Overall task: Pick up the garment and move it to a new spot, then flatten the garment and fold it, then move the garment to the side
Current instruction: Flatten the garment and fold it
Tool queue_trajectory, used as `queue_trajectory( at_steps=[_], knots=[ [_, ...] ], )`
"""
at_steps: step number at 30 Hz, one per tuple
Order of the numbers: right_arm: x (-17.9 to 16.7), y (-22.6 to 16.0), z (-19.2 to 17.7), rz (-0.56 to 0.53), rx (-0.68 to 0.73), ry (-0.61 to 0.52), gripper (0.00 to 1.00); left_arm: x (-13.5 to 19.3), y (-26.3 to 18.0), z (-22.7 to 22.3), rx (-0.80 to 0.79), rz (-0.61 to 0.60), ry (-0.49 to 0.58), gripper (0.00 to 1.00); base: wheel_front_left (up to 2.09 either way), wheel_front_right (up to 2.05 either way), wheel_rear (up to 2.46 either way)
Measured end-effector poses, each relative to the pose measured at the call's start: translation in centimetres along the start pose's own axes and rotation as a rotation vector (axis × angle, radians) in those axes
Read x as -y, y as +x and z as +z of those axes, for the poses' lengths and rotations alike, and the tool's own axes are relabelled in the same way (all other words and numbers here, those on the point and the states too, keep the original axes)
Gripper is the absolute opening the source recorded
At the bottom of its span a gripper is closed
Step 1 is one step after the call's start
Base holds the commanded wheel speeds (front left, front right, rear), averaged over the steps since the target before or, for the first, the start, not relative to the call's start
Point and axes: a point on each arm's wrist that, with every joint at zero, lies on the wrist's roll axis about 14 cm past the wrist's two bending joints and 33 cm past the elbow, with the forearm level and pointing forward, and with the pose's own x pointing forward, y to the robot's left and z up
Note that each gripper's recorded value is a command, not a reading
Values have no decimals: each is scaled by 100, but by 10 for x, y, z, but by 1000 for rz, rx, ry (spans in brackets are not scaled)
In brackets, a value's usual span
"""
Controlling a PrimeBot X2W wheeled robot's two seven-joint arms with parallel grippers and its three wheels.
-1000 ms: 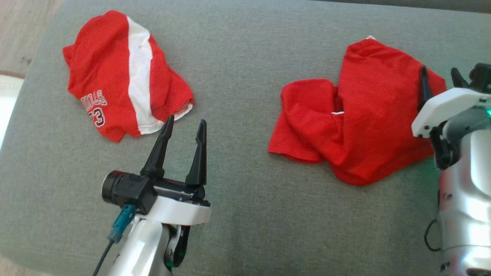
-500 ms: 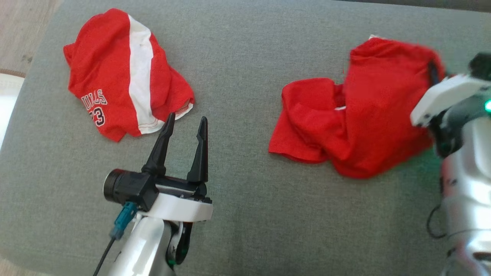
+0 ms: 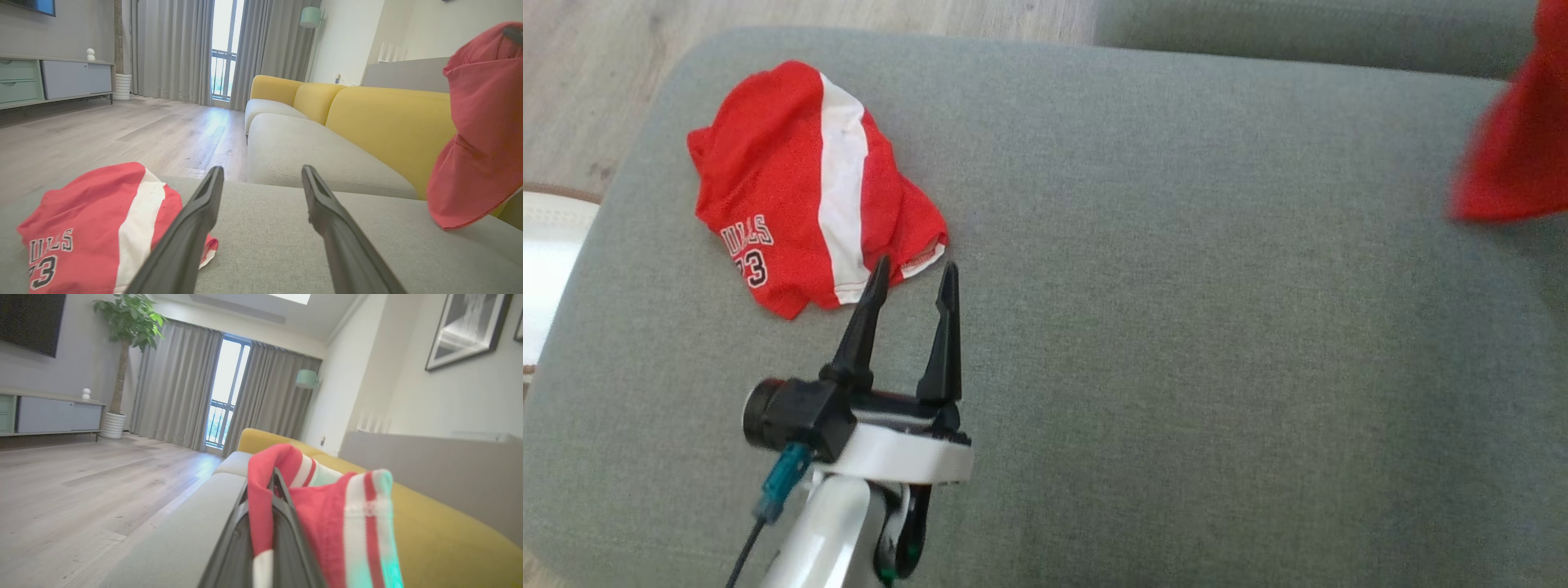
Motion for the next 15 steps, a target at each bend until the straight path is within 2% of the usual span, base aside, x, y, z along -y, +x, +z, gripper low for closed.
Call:
queue_trajectory(
  at_steps=[2,5,7,9,10,11,13,15],
  knots=[
    [-22,1,20,68,51,-56,0,-1,-7,0,-2,8,-3,100,0,0,0],
    [-67,-5,31,203,77,-137,0,-2,-15,-2,-7,18,-8,100,0,0,0],
    [-102,-13,25,305,73,-192,0,-3,-18,-2,-8,23,-8,100,0,0,0],
    [-144,-30,-3,426,4,-215,0,-3,-19,-2,-9,23,-6,100,0,0,0],
    [-167,-45,-23,493,-51,-215,95,-3,-20,-4,-15,20,-6,100,0,0,0],
    [-189,-63,-45,560,-113,-204,100,-4,-22,-6,-24,20,-6,100,0,0,0],
    [-233,-110,-88,701,-245,-172,100,-6,-25,-10,-37,28,-3,100,0,0,0],
    [-268,-155,-111,810,-337,-108,100,-9,-27,-11,-41,36,-1,100,0,0,0]
  ],
)
